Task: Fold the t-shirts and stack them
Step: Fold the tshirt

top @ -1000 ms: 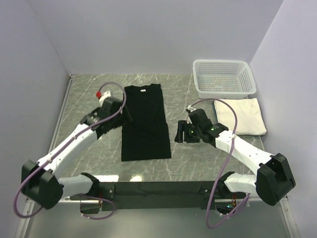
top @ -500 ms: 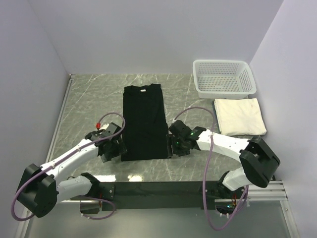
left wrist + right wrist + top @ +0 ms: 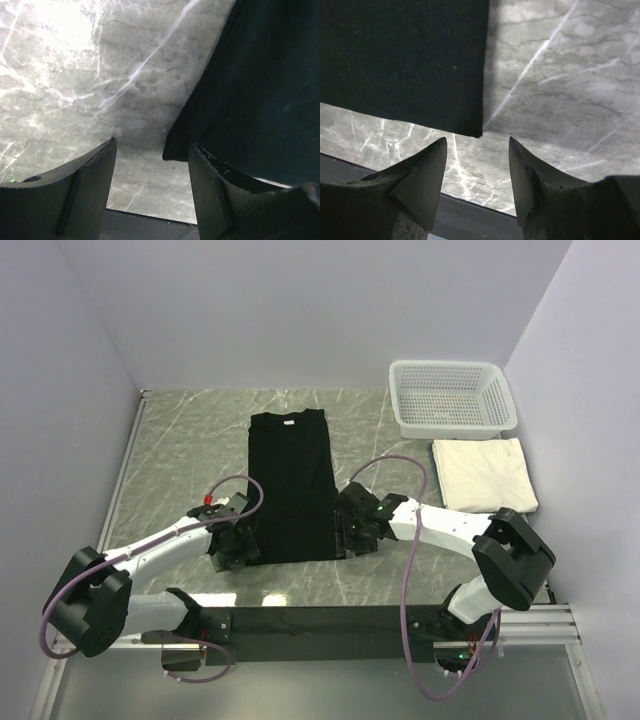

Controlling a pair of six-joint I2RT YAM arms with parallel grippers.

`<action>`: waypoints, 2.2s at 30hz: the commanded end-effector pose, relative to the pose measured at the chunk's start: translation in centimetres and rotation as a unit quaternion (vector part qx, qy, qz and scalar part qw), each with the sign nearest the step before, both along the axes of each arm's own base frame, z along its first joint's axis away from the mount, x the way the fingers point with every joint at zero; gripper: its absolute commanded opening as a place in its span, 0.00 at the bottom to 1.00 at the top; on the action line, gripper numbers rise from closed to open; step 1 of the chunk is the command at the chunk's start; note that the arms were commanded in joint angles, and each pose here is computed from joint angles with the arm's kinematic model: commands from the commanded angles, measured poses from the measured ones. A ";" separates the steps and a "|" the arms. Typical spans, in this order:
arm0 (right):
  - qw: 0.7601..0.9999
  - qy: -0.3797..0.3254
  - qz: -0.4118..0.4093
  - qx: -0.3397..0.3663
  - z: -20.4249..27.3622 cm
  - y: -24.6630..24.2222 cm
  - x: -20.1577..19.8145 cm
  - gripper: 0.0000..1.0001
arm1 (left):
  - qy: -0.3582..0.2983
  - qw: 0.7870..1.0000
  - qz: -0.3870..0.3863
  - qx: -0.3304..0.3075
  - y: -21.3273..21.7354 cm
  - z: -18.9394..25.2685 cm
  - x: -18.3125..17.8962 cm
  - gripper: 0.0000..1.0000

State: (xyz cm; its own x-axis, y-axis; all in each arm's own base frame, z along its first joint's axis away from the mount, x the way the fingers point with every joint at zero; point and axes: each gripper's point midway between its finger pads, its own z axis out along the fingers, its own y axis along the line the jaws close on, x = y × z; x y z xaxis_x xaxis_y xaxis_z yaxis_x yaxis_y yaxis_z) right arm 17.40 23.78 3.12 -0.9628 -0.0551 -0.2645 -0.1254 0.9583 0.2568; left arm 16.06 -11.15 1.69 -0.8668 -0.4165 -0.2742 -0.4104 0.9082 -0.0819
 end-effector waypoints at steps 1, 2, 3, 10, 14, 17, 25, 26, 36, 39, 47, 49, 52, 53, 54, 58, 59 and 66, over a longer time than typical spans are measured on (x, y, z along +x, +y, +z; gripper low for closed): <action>1.000 -0.020 -0.005 0.006 1.0 1.3 1.2 0.59 | 0.005 1.000 -0.007 -0.008 -0.6 -0.7 0.0 0.64; 1.000 -0.019 -0.007 0.005 1.0 1.3 1.2 0.59 | 0.008 1.000 -0.008 -0.008 -0.7 -0.9 -0.1 0.63; 1.000 -0.018 -0.007 0.005 0.9 1.4 1.3 0.59 | 0.011 1.000 -0.010 -0.008 -0.8 -1.1 -0.1 0.63; 1.000 -0.011 -0.003 -0.002 0.4 2.3 1.7 0.58 | 0.027 0.999 -0.027 -0.008 -1.2 -2.0 -0.4 0.57; 1.000 -0.003 0.003 -0.011 0.0 2.7 1.6 0.56 | 0.038 0.999 -0.037 -0.004 -1.4 -2.5 -0.7 0.52; 1.000 0.005 0.004 -0.024 -0.4 2.6 1.3 0.54 | 0.044 0.998 -0.041 -0.004 -1.5 -2.7 -0.8 0.50; 0.998 0.010 -0.009 -0.062 -0.7 1.1 1.0 0.52 | 0.047 0.998 -0.047 -0.001 -1.7 -2.7 -0.7 0.47; 0.998 0.010 -0.010 -0.063 -0.7 1.0 0.9 0.51 | 0.048 0.998 -0.048 -0.001 -1.7 -2.7 -0.8 0.47; 0.997 0.027 0.000 -0.069 -2.7 1.1 0.5 0.47 | 0.049 0.997 -0.051 -0.007 -2.0 -2.6 -0.8 0.46; 0.996 0.042 0.003 -0.082 -3.7 0.7 0.1 0.43 | 0.051 0.997 -0.052 -0.010 -2.1 -2.4 -0.8 0.46; 0.994 0.053 0.011 -0.091 -4.2 0.1 -0.6 0.15 | 0.065 0.996 -0.061 -0.024 -2.6 -2.9 -1.4 0.48; 0.994 0.054 0.012 -0.090 -4.2 0.0 -0.8 0.10 | 0.067 0.995 -0.066 -0.029 -2.8 -3.0 -1.4 0.47; 0.994 0.054 0.016 -0.091 -4.1 0.0 -0.8 0.02 | 0.070 0.994 -0.072 -0.034 -3.2 -3.1 -1.3 0.48; 0.994 0.053 0.017 -0.090 -4.1 0.1 -0.7 0.01 | 0.072 0.994 -0.071 -0.033 -3.1 -3.3 -1.4 0.48; 0.994 0.052 0.017 -0.090 -4.0 0.1 -0.6 0.00 | 0.073 0.994 -0.074 -0.035 -3.2 -3.3 -1.4 0.48; 0.994 0.051 0.020 -0.092 -4.1 0.1 -0.5 0.00 | 0.079 0.993 -0.078 -0.039 -3.5 -3.8 -1.5 0.47; 0.994 0.051 0.022 -0.091 -4.1 0.1 -0.6 0.00 | 0.087 0.992 -0.079 -0.039 -3.6 -4.1 -1.7 0.47; 0.995 0.046 0.027 -0.087 -3.7 0.3 -0.4 0.00 | 0.074 0.995 -0.068 -0.021 -2.9 -3.1 -1.2 0.48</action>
